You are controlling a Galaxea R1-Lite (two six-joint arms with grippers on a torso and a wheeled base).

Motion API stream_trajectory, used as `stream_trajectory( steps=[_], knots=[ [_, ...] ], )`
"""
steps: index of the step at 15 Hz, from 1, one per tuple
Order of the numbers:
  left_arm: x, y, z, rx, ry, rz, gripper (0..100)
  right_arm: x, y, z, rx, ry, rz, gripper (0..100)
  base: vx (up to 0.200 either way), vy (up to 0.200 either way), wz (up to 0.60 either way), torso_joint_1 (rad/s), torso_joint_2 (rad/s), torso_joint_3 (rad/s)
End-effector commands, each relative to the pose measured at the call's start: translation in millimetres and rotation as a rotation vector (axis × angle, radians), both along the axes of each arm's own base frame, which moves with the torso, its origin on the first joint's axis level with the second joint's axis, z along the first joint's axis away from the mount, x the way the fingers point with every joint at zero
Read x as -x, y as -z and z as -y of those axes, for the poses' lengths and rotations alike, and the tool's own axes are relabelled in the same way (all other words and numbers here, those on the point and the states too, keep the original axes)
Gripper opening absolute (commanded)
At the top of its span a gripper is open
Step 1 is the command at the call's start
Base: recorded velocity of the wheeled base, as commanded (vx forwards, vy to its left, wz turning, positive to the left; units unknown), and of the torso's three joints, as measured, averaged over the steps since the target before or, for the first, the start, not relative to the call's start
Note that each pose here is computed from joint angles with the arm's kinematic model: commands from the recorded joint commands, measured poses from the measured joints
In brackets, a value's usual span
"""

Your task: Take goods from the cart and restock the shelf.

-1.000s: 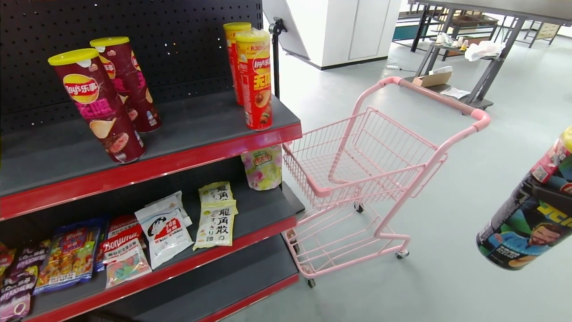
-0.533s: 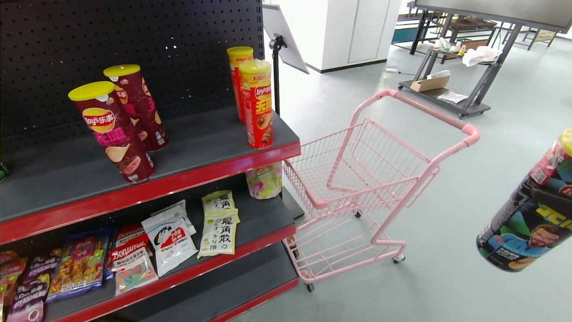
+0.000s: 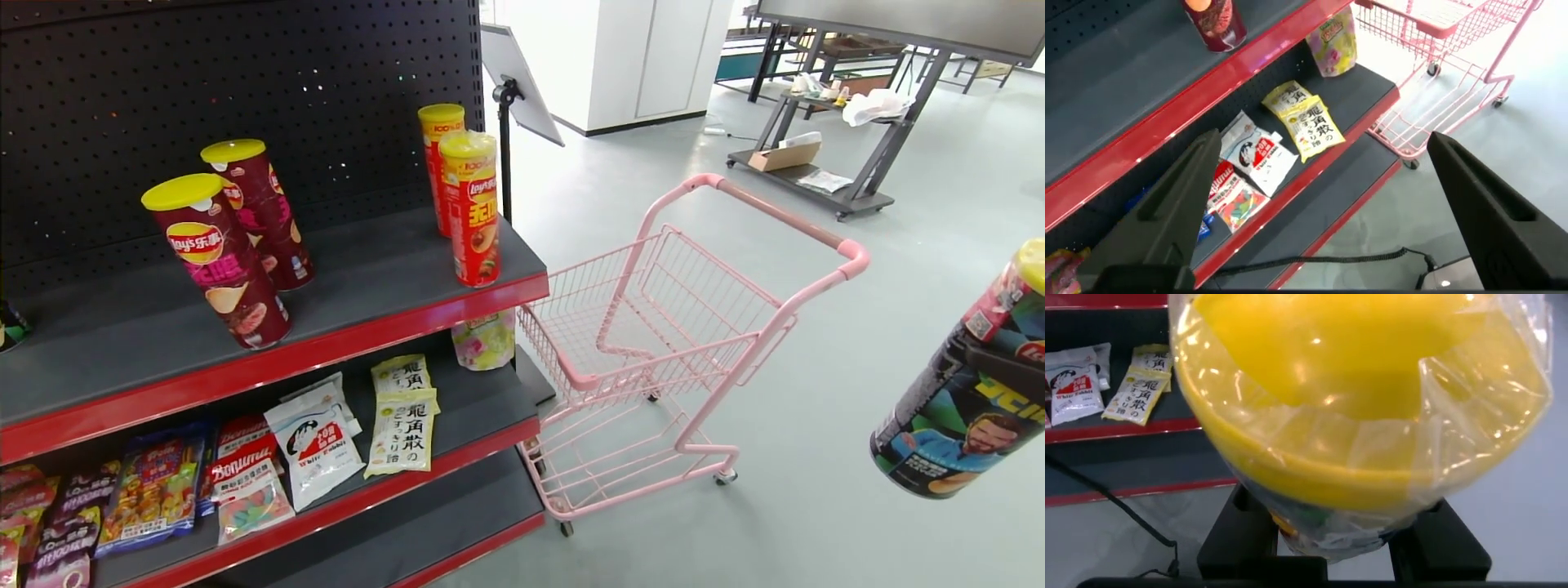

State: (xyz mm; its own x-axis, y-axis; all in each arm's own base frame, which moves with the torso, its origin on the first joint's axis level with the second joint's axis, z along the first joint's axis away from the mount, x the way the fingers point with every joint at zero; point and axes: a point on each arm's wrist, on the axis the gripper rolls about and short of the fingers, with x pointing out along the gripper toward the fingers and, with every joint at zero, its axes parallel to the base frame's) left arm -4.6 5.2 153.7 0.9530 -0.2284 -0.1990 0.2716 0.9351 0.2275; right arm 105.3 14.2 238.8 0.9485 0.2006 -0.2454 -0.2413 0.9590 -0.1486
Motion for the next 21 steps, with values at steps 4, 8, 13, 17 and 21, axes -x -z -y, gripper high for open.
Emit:
stream_trajectory(
  steps=[4,8,13,17,21],
  knots=[
    [-1,-0.6,0.2,0.001,0.0,0.003,100,-1,4,0,0.002,-0.002,-0.015,0,0.0,0.0,0.6,0.007,0.0,-0.006],
    [0,-0.6,0.1,0.001,-0.002,0.004,100,0,6,0,0.004,0.004,-0.018,0,0.0,0.0,0.6,0.007,0.0,-0.002],
    [0,0.8,0.1,-0.001,-0.003,-0.001,100,15,23,3,0.005,0.013,-0.027,0,0.0,0.12,0.12,0.001,0.0,-0.001],
    [0,0.8,0.1,-0.001,-0.003,-0.001,100,32,30,4,-0.008,-0.001,-0.001,0,0.0,0.2,0.0,0.002,0.0,0.001],
    [-1,1.8,0.3,-0.003,-0.003,-0.007,100,38,30,4,-0.015,-0.035,0.023,0,0.0,0.2,0.0,0.002,0.0,0.001]
  ],
)
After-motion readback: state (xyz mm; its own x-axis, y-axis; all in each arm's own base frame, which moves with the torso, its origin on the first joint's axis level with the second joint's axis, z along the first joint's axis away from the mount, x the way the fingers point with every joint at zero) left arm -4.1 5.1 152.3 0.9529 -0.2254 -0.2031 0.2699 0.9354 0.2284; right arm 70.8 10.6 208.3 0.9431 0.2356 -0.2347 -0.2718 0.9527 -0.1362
